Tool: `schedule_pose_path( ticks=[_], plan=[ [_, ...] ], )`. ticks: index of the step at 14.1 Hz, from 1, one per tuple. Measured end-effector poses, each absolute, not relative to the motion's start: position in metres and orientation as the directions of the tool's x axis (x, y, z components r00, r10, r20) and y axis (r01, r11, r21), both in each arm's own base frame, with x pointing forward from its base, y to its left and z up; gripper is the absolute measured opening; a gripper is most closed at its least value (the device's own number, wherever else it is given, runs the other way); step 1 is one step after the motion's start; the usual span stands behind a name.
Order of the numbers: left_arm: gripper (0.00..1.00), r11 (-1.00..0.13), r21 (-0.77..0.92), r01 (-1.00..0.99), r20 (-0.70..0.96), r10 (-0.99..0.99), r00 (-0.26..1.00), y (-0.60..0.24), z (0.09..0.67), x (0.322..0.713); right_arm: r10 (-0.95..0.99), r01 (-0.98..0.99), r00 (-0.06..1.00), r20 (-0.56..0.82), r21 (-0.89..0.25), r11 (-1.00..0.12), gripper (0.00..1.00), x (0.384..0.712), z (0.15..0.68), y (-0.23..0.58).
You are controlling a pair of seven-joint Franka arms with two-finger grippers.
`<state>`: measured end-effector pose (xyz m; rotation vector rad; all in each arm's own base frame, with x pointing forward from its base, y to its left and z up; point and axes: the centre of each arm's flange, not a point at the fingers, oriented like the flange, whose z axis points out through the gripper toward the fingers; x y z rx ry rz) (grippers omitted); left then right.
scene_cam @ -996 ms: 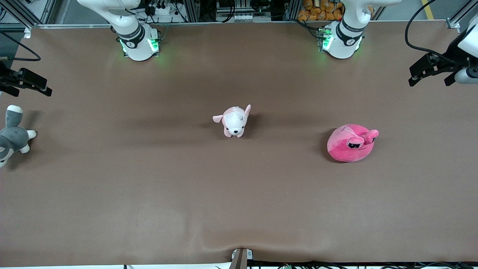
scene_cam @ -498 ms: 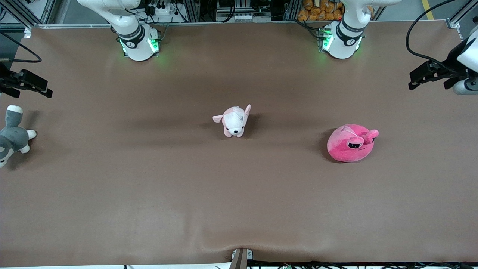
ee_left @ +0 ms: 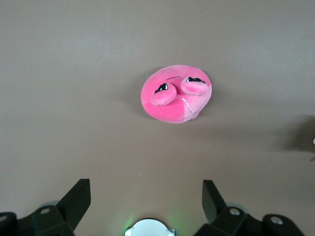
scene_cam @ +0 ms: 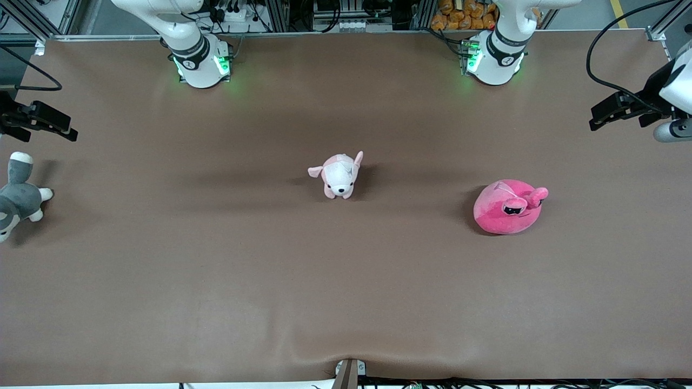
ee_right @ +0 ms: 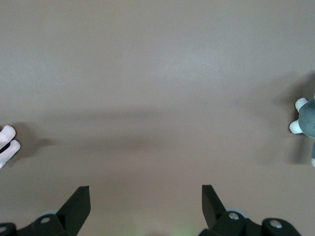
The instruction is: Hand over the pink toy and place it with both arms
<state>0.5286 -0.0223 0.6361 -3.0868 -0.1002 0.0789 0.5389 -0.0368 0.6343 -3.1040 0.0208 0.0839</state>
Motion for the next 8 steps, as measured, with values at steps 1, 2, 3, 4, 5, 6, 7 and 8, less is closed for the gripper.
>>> schedule_pose_path(
  ticks=[1, 2, 3, 4, 5, 6, 7, 8],
  plan=[
    [1.00, -0.997, -0.053, 0.064, -0.045, 0.067, 0.997, -0.0220, 0.6383, 0.5286, -0.012, -0.014, 0.998, -0.055, -0.036, -0.999, 1.00, 0.5389, 0.6342, -0.0368],
    [1.00, -0.997, -0.053, 0.063, -0.041, 0.065, 0.997, -0.0229, 0.6409, 0.5284, -0.012, -0.014, 0.998, -0.055, -0.036, -0.999, 1.00, 0.5388, 0.6340, -0.0368],
    [1.00, -0.997, -0.053, 0.062, -0.041, 0.064, 0.997, -0.0237, 0.6426, 0.5279, -0.012, -0.014, 0.998, -0.056, -0.036, -0.999, 1.00, 0.5388, 0.6340, -0.0368],
    [1.00, -0.997, -0.053, 0.063, -0.044, 0.065, 0.997, -0.0237, 0.6433, 0.5273, -0.012, -0.014, 0.998, -0.056, -0.036, -0.999, 1.00, 0.5388, 0.6340, -0.0368],
    [1.00, -0.997, -0.054, 0.064, -0.047, 0.066, 0.997, -0.0233, 0.6433, 0.5269, -0.012, -0.014, 0.998, -0.056, -0.036, -0.999, 1.00, 0.5388, 0.6339, -0.0368],
    [1.00, -0.996, -0.054, 0.066, -0.050, 0.068, 0.996, -0.0227, 0.6435, 0.5262, -0.012, -0.014, 0.998, -0.056, -0.036, -0.999, 1.00, 0.5388, 0.6339, -0.0368],
    [1.00, -0.996, -0.054, 0.067, -0.051, 0.070, 0.996, -0.0221, 0.6448, 0.5251, -0.012, -0.014, 0.998, -0.056, -0.036, -0.999, 1.00, 0.5388, 0.6339, -0.0368],
    [1.00, -0.996, -0.054, 0.068, -0.053, 0.071, 0.996, -0.0215, 0.6464, 0.5232, -0.012, -0.014, 0.998, -0.056, -0.036, -0.999, 1.00, 0.5388, 0.6338, -0.0368]
  ],
)
